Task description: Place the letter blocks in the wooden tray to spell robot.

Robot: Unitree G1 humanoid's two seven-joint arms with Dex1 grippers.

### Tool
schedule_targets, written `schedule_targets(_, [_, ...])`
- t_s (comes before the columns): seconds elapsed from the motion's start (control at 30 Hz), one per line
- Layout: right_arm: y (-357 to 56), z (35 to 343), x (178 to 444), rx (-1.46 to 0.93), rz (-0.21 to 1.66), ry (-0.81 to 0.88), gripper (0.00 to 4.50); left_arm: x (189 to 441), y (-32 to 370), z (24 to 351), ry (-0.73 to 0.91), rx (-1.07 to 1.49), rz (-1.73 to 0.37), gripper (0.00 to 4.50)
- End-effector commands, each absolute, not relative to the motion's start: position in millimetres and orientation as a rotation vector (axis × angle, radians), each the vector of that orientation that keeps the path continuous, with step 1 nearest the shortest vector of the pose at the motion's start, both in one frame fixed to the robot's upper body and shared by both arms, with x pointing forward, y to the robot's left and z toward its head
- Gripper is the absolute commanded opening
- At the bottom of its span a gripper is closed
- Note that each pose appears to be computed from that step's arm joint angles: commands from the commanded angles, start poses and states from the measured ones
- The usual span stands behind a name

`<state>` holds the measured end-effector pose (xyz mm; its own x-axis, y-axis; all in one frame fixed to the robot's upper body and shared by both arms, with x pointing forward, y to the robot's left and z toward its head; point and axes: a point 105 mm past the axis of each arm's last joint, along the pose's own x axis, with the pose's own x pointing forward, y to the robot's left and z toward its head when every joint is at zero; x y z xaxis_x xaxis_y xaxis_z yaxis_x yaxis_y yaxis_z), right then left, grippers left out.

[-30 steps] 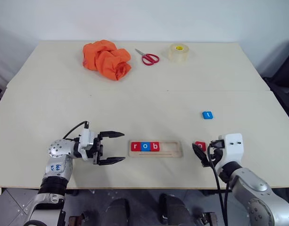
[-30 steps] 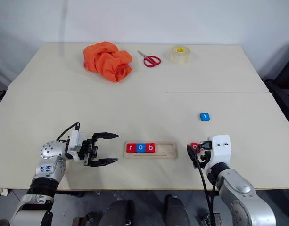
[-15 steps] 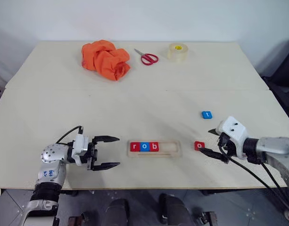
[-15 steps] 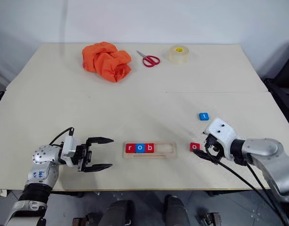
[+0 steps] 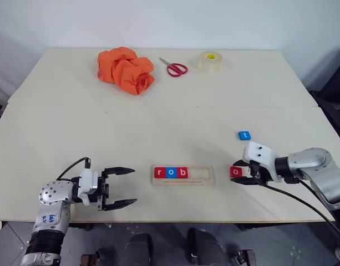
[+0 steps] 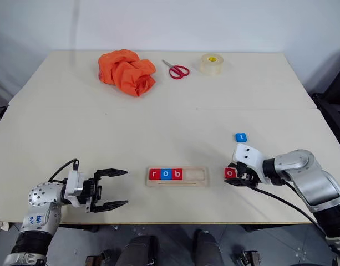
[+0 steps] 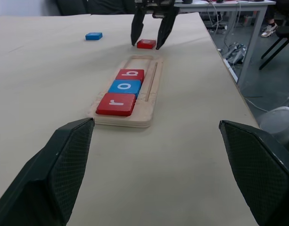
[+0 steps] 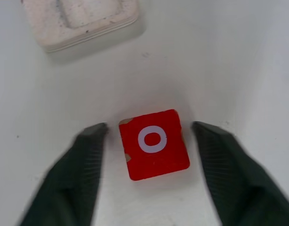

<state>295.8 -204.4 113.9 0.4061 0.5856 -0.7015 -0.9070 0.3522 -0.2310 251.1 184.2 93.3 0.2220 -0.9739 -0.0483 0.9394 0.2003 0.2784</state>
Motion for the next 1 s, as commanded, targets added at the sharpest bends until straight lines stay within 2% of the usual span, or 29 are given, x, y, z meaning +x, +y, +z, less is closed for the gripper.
schedule_targets(0.03, [-210.6, 113.7, 298.0, -0.699, 1.011, 0.578, 1.54, 251.0, 187.8, 103.1, -0.191, 0.301, -1.324, 4.5])
schedule_targets(0.17, [-205.6, 123.6, 298.1, -0.71, 1.025, 0.549, 1.45, 253.6, 187.2, 103.9, -0.195, 0.303, -1.327, 4.5])
schedule_targets(0.27, [-182.0, 144.5, 290.1, -0.686, 1.079, 0.502, 1.45, 258.4, 188.9, 104.6, -0.193, 0.307, -1.331, 4.5])
schedule_targets(0.47, [-134.0, 159.7, 287.2, -0.644, 1.153, 0.492, 1.45, 267.3, 189.9, 104.7, -0.187, 0.318, -1.353, 4.5])
schedule_targets(0.67, [-100.7, 150.1, 289.1, -0.696, 1.217, 0.51, 1.45, 274.7, 185.6, 106.9, -0.203, 0.324, -1.373, 4.5])
schedule_targets(1.0, [-84.4, 141.0, 303.7, -0.78, 1.228, 0.518, 1.45, 273.9, 184.6, 107.1, -0.214, 0.329, -1.372, 4.5])
